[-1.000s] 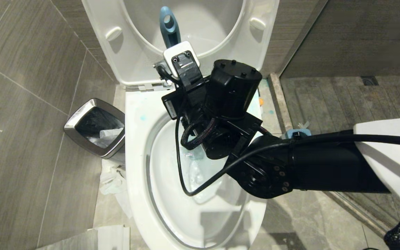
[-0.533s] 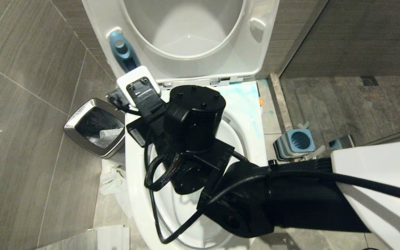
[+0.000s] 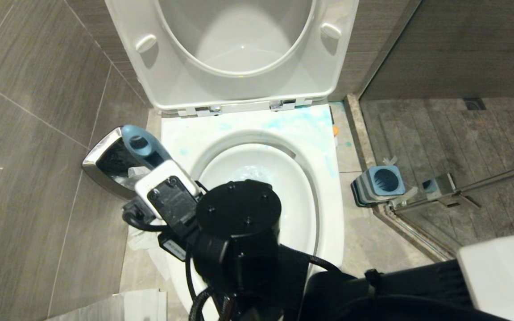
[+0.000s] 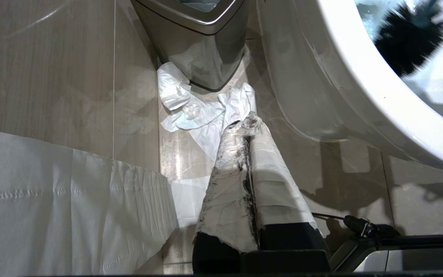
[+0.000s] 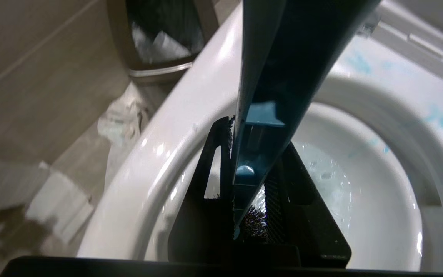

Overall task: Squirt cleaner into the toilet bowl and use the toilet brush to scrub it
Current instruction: Scrub the toilet bowl

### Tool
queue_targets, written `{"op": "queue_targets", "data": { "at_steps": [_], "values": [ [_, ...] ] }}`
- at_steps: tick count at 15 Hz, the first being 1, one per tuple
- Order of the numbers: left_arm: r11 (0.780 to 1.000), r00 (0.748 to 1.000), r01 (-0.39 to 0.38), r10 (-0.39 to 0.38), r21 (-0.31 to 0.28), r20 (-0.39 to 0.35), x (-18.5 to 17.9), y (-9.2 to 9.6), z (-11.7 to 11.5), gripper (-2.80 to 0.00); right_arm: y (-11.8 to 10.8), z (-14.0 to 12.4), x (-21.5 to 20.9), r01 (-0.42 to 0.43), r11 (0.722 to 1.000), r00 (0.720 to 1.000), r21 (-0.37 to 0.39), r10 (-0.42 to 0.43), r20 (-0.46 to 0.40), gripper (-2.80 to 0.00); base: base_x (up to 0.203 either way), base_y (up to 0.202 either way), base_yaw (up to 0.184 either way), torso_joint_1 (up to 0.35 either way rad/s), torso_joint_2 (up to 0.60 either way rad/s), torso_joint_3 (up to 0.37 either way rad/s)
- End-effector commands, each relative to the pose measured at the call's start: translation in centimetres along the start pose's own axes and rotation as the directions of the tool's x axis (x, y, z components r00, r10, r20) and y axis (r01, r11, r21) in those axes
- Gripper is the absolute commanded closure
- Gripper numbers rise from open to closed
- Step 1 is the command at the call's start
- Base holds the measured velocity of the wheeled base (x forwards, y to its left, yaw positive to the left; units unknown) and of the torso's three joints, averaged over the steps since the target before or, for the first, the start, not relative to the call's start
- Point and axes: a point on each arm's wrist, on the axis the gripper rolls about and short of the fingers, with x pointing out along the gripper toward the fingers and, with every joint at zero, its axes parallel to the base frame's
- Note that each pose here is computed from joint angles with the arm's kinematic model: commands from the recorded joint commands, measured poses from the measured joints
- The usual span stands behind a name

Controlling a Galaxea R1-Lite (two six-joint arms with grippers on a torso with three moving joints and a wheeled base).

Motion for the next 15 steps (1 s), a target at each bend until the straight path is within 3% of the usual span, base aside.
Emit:
{"op": "queue_targets", "data": {
  "at_steps": [1,4,7,11,15],
  "values": [
    [1.000,1.000,0.000,0.000,0.000,-0.002,0.0,0.0,0.0,0.00,-2.6,0.5,-3.2,0.012,1.000,1.000,0.000,-0.012,-0.015,0.00,0.000,0.000,0.000,0.000,0.00,0.000],
    [1.000,1.000,0.000,0.000,0.000,-0.002,0.0,0.0,0.0,0.00,-6.9,0.8,-3.7,0.132,0.991,0.991,0.019,-0.132,-0.035,0.00,0.000,0.000,0.000,0.000,0.00,0.000],
    [1.000,1.000,0.000,0.000,0.000,-0.002,0.0,0.0,0.0,0.00,-9.7,2.3,-4.4,0.198,0.978,0.980,0.058,-0.198,-0.005,0.00,0.000,0.000,0.000,0.000,0.00,0.000],
    [1.000,1.000,0.000,0.000,0.002,-0.002,0.0,0.0,0.0,0.00,-11.1,1.8,-2.8,0.244,0.967,0.970,0.073,-0.245,-0.001,0.00,0.000,0.000,0.000,0.000,0.00,0.000],
    [1.000,1.000,0.000,0.000,0.002,-0.002,0.0,0.0,0.0,0.00,-11.3,-0.9,1.8,0.272,0.959,0.962,0.082,-0.274,0.019,0.00,0.000,0.000,0.000,0.000,0.00,0.000]
  ]
}}
